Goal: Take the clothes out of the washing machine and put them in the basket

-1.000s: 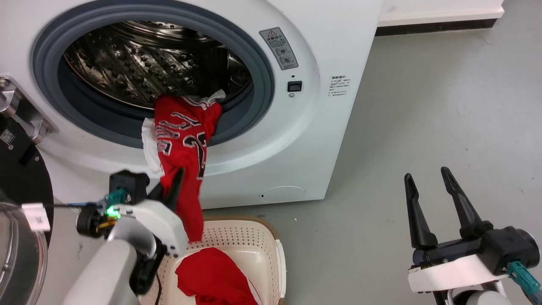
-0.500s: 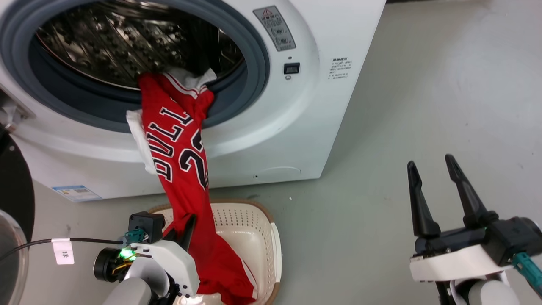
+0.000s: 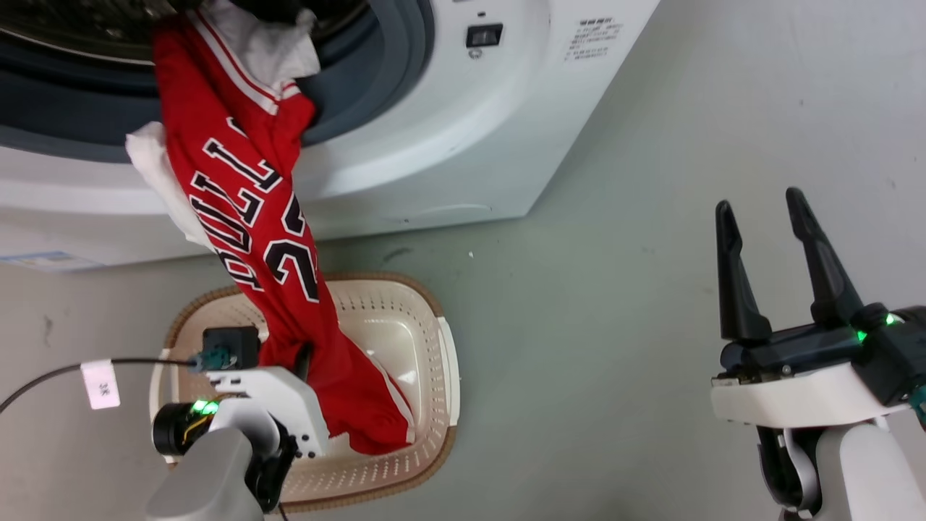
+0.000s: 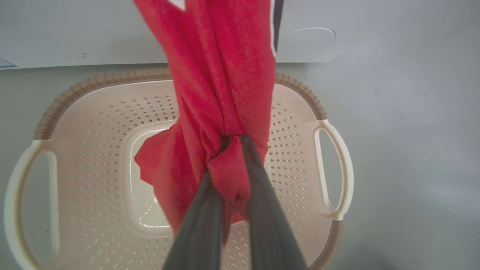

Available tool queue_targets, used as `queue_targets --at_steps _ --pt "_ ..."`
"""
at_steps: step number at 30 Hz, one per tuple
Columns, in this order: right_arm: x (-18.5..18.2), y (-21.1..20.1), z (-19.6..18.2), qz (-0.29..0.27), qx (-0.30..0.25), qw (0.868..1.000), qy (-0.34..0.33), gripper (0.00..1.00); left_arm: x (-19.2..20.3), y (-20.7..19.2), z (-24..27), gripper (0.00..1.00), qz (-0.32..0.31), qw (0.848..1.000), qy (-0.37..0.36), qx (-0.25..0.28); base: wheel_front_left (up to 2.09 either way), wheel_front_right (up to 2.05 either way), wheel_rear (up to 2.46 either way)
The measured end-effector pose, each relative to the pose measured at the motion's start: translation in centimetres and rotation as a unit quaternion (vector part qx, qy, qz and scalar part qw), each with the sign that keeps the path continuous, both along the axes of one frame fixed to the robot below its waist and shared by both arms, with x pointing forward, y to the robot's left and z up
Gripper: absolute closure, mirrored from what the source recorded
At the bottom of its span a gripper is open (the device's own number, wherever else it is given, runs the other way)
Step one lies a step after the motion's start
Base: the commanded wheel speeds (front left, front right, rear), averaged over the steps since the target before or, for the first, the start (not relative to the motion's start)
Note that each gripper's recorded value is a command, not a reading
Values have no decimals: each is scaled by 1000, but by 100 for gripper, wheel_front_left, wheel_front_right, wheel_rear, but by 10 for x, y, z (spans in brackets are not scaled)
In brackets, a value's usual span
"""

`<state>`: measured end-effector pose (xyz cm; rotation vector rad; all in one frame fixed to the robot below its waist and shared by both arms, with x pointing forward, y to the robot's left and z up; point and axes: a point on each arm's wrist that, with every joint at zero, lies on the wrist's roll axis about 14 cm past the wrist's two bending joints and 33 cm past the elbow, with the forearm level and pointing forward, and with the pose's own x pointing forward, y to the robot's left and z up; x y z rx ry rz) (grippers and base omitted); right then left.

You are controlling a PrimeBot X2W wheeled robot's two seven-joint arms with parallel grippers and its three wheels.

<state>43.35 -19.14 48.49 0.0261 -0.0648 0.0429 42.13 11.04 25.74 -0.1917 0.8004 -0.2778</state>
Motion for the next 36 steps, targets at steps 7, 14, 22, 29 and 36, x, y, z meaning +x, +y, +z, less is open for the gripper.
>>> queue_targets --at_steps 7,14,22,29,36 --pt "16 -8 -23 -9 -1 1000 21 0 11 -5 -41 100 19 998 55 1 0 0 0" --pt "28 -10 -39 -11 -3 999 34 0 18 -5 -67 100 39 995 92 3 0 0 0" --pt "29 -12 -39 -12 -3 999 34 0 25 -3 -68 0 41 996 80 12 0 0 0" --pt "21 -8 -20 -8 2 1000 17 0 14 5 -48 0 49 997 54 19 0 0 0" --pt "-1 -3 -2 -5 7 1000 5 0 16 15 -7 0 49 998 -13 36 0 0 0"
